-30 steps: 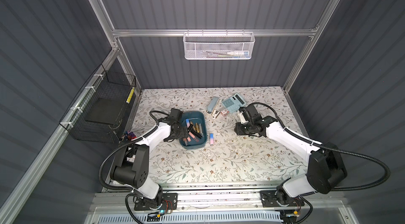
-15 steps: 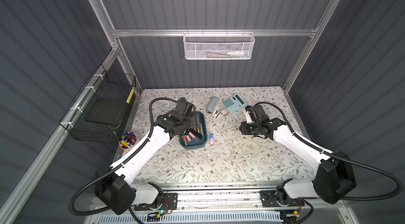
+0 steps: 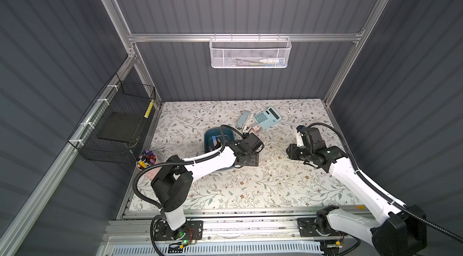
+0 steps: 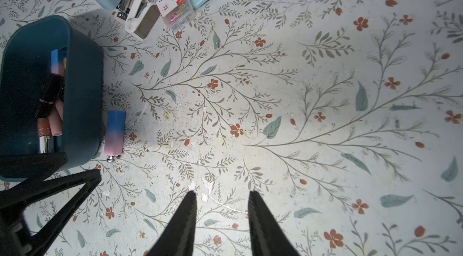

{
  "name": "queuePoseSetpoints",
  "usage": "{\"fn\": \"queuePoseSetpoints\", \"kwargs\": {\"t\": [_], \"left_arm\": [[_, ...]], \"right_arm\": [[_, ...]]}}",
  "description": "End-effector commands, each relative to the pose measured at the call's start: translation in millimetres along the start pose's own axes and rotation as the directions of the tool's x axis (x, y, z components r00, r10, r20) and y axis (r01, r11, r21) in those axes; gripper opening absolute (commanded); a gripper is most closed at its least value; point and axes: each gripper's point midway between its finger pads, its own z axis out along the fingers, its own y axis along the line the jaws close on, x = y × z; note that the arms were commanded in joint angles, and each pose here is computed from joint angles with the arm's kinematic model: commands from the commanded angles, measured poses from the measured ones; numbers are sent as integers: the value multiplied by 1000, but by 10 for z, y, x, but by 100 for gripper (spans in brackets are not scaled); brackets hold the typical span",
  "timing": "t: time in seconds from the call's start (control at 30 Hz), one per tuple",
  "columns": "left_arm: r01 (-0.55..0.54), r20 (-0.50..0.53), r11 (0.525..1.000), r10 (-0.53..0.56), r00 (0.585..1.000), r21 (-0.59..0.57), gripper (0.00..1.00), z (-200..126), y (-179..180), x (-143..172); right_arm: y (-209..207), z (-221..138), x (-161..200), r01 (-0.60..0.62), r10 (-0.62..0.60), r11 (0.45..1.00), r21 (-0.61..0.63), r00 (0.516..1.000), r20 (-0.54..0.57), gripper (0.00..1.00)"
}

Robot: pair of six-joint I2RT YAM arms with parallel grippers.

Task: Put the lipstick into the storage box
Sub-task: Pick up the lipstick at the center of the board.

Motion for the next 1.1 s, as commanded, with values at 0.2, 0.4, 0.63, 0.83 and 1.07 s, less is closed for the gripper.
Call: {"fn": "queuePoseSetpoints", "kwargs": {"t": [0.2, 0.4, 0.63, 0.83, 1.07], "left_arm": [[41, -14, 999, -42, 999, -33, 80, 203, 24, 39], [32, -30, 995, -35, 999, -96, 80, 290, 135, 97], [35, -31, 987, -41, 999, -156, 81, 311, 287, 150], [50, -36, 985, -57, 998, -167, 81, 457, 321, 148], [55, -73, 985, -67, 995, -161, 80, 674, 310, 152]], "right_arm": [[-31, -41, 91, -9, 9, 1000, -2, 1000, -13, 38], [-27, -51, 90, -6, 6, 1000, -5, 1000, -9, 38], [-20, -36, 93, -5, 5, 1000, -10, 1000, -9, 38], [-16, -27, 97, -4, 4, 1000, -14, 1000, -8, 38], [-32, -51, 93, -5, 5, 1000, -8, 1000, 3, 38]]}}
